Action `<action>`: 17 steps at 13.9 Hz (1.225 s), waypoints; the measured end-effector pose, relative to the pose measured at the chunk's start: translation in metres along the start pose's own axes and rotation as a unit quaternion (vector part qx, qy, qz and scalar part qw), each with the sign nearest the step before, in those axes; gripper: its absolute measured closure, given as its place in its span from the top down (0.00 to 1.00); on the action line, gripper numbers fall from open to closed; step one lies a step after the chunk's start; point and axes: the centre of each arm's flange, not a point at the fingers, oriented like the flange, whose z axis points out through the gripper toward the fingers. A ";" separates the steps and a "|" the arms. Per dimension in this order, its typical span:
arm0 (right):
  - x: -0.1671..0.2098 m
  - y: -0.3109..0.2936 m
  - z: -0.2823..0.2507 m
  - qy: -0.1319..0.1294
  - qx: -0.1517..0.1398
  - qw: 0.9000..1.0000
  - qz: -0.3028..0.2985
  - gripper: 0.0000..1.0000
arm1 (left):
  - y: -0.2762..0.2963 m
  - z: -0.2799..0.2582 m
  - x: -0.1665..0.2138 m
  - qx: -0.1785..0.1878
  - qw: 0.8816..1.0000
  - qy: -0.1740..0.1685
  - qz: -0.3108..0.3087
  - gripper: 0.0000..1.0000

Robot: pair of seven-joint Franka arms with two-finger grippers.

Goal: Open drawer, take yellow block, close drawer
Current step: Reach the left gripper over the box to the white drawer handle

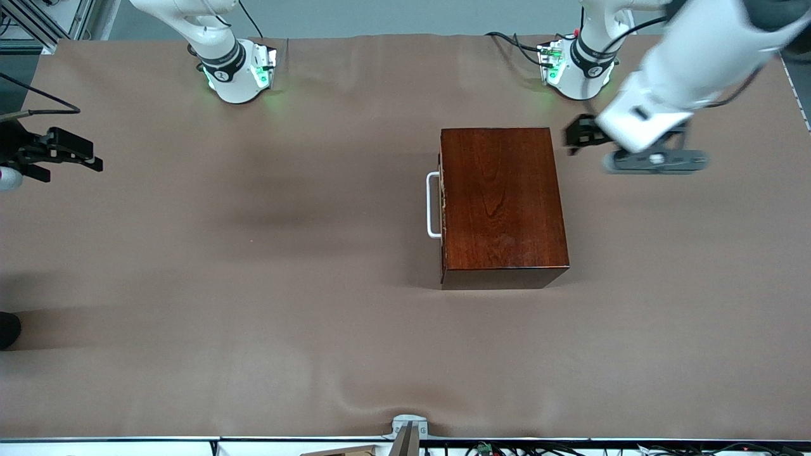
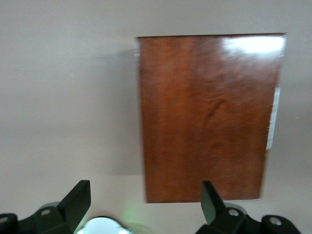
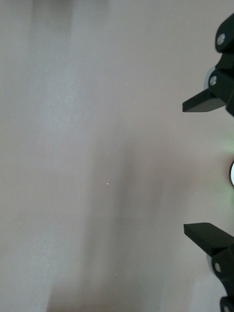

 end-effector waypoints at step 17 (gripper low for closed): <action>0.018 0.006 0.019 -0.011 0.003 1.000 0.002 1.00 | 0.318 0.225 -0.036 0.083 0.992 0.073 -0.064 1.00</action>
